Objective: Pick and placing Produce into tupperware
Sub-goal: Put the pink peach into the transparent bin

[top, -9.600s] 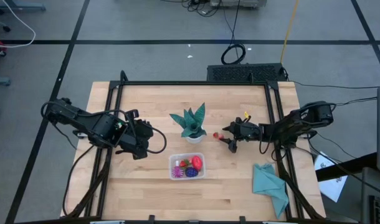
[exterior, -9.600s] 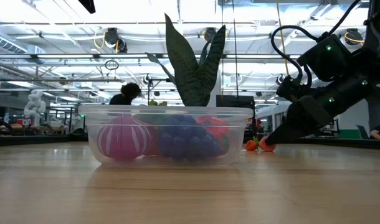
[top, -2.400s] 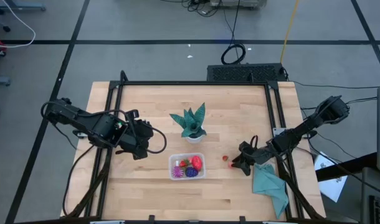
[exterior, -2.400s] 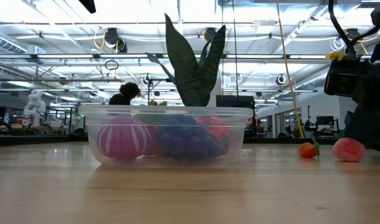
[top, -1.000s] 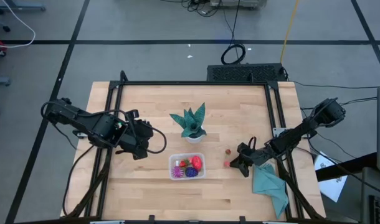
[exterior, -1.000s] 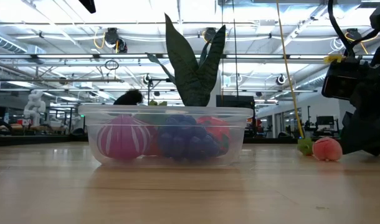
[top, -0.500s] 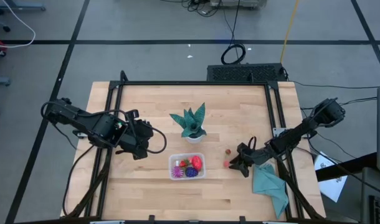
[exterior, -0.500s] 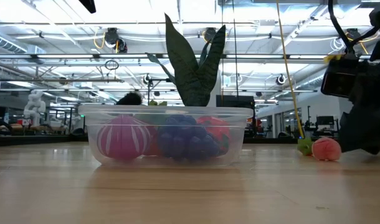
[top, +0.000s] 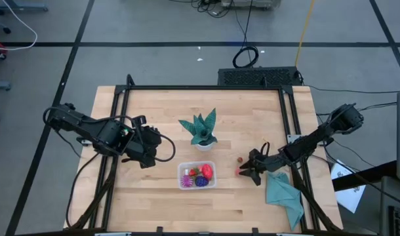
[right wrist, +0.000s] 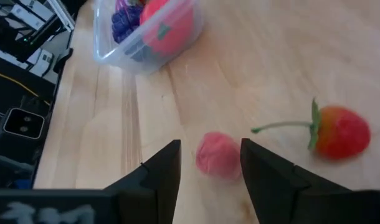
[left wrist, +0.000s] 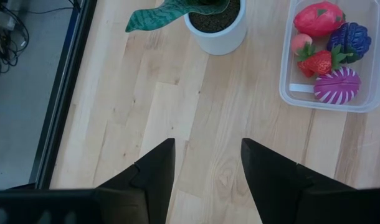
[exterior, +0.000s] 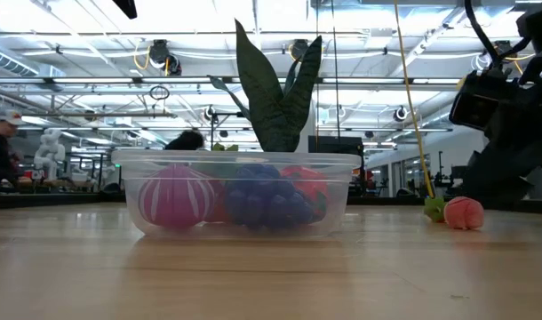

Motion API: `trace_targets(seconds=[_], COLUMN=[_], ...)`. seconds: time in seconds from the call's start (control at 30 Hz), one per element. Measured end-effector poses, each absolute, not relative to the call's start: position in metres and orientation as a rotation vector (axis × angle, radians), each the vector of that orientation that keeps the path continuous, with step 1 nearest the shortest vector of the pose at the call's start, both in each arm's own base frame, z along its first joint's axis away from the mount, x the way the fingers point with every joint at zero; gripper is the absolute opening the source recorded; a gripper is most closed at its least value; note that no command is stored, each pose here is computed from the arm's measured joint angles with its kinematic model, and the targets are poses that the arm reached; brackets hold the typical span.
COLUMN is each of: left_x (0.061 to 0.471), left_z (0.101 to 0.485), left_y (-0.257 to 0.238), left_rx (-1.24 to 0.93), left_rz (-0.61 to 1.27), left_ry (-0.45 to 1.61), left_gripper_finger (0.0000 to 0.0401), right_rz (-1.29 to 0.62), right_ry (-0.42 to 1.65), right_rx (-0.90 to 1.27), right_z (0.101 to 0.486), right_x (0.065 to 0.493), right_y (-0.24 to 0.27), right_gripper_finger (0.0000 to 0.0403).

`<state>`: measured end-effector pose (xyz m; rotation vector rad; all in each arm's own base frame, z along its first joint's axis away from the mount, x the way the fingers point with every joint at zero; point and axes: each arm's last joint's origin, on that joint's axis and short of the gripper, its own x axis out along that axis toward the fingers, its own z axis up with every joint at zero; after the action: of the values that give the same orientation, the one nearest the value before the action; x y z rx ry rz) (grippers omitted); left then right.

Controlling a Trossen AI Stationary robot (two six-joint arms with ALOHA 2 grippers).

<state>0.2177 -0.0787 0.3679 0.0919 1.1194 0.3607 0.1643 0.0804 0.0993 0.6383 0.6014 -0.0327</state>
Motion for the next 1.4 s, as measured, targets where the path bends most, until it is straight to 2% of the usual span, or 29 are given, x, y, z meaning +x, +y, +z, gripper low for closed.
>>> trace_targets(seconds=[0.23,0.6,1.4], left_x=[0.218,0.218,0.218], left_z=[0.368,0.368,0.368], left_y=[-0.079,-0.079,-0.079], left_rx=[0.089,0.088,0.089], left_rz=[0.362,0.363,0.362], left_ry=[1.119,1.118,1.118], left_gripper_finger=[0.0186,0.0186,0.0186], right_rz=[-0.020,-0.079,0.002], right_ry=[0.564,0.642,0.533], right_rx=[0.489,0.310,0.312], right_z=[0.105,0.101,0.111], right_x=[0.171,0.170,0.175], right_y=[0.082,0.081,0.088], right_gripper_finger=[0.0155,0.0155,0.0155])
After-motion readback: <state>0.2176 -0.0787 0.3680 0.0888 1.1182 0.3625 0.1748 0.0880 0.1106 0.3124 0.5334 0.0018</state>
